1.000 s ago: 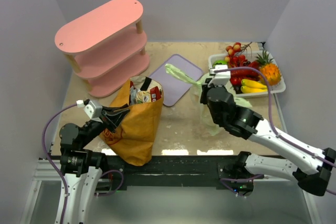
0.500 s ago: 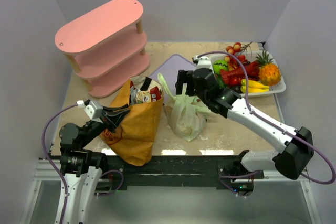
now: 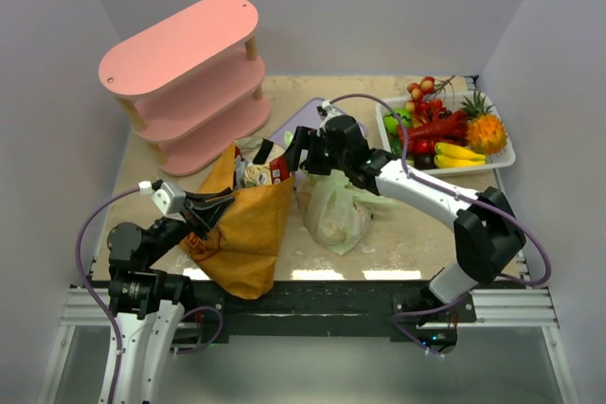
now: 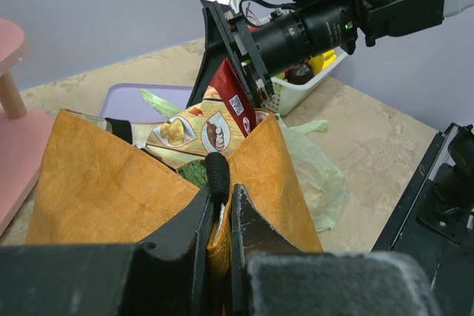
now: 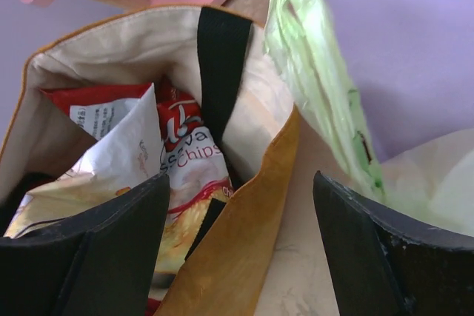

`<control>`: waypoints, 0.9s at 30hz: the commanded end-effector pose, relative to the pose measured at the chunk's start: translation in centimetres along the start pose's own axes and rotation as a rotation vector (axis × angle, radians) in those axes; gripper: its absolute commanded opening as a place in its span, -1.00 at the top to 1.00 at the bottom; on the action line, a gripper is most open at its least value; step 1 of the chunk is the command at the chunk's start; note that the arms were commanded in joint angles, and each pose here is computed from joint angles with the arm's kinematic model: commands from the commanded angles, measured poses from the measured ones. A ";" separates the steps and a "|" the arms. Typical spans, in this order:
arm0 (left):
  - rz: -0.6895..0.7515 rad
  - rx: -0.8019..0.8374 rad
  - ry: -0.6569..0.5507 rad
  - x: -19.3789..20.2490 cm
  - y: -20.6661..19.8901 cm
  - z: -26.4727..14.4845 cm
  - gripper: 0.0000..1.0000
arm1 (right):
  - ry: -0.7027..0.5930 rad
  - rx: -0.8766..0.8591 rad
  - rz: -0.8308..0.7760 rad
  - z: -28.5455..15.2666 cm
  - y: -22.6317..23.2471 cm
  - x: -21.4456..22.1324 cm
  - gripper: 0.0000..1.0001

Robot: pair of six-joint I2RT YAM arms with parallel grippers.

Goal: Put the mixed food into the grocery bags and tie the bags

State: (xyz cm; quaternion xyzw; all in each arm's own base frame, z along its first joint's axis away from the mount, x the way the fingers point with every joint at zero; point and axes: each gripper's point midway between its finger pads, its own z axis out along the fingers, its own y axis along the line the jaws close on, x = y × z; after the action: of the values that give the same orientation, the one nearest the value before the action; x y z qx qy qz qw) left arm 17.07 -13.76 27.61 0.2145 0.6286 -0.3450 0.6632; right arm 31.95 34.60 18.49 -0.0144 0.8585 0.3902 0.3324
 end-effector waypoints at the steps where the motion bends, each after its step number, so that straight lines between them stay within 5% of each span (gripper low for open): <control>1: 0.071 0.027 -0.052 -1.8 -0.6 0.0 1.00 | 0.086 -0.173 0.033 0.4 4.5 3.0 -0.56; 4: 0.072 0.015 -0.054 -1.9 -0.5 0.0 1.00 | 0.147 -0.194 0.031 1.4 5.2 5.7 -0.21; 5: 0.073 0.006 -0.054 -2.0 -0.3 0.0 1.00 | 0.153 -0.195 0.039 1.5 5.0 6.1 0.04; 6: 0.075 -0.025 -0.062 -2.3 0.2 0.0 1.00 | 0.137 -0.210 0.049 1.4 5.4 5.8 0.59; 8: 0.078 -0.089 -0.060 -2.4 1.2 -0.2 1.00 | 0.061 -0.220 0.011 0.6 6.5 3.5 1.00; 12: 0.127 -0.249 -0.116 -4.5 3.9 -0.5 1.00 | -0.134 -0.320 -0.118 -3.4 12.0 -2.9 1.00; 18: 0.313 -0.280 -0.264 -11.5 3.8 -0.5 1.00 | -0.361 -0.560 -0.264 -10.4 19.7 -8.7 1.00; 21: 0.381 -0.264 -0.264 -11.8 3.4 -0.5 1.00 | -0.360 -0.615 -0.331 -10.9 20.3 -7.6 1.00; 26: 0.261 -0.281 -0.055 -4.5 5.0 -0.7 1.00 | -0.297 -0.634 -0.444 -9.0 16.4 -0.8 1.00; 27: 0.222 -0.306 -0.015 -2.8 5.6 -0.9 0.77 | -0.284 -0.635 -0.461 -8.8 16.1 0.4 1.00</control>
State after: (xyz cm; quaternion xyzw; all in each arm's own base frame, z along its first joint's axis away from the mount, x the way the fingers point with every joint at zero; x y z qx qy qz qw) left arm 20.15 -10.25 31.09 0.1943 0.6221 -0.2109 0.7285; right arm 26.24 39.24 30.74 -0.1706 0.7107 0.5073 0.4566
